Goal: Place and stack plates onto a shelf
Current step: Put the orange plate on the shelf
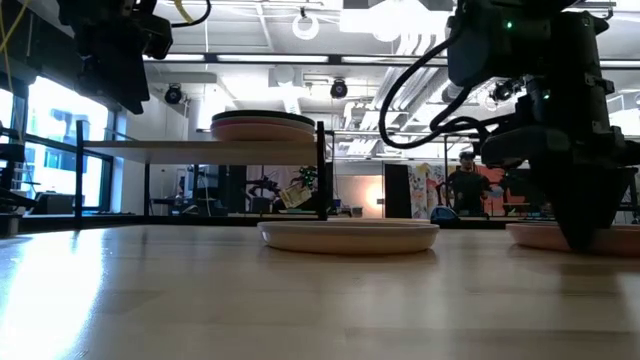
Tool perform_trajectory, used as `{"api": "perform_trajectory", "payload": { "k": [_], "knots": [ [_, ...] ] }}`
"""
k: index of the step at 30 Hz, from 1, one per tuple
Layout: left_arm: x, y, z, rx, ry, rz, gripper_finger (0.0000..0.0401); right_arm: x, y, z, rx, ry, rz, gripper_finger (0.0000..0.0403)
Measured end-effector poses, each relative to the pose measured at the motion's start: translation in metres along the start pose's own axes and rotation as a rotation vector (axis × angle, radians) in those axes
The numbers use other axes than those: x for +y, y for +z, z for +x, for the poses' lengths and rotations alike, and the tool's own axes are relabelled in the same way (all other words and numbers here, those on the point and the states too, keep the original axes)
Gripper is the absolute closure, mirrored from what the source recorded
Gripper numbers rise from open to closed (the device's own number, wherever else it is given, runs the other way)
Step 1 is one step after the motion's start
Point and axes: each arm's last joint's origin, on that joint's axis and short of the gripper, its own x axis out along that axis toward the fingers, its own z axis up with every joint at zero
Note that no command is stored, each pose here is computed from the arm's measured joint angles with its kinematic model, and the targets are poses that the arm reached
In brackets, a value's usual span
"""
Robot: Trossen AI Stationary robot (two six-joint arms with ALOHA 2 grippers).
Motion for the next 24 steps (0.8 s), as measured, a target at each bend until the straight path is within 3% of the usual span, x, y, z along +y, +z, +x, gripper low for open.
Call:
{"api": "perform_trajectory", "payload": {
  "k": [4,14,24],
  "knots": [
    [0.000,0.000,0.000,0.000,0.000,0.000,0.0286,0.000,-0.001,0.000,0.023,0.004,-0.001,0.0394],
    [0.000,0.000,0.000,-0.002,0.002,0.000,0.0286,0.011,0.000,-0.021,0.020,0.004,-0.029,0.0401],
    [0.001,0.001,0.000,-0.017,0.018,-0.053,0.0286,0.029,-0.003,-0.071,-0.080,-0.020,-0.101,0.0403]
  ]
}}
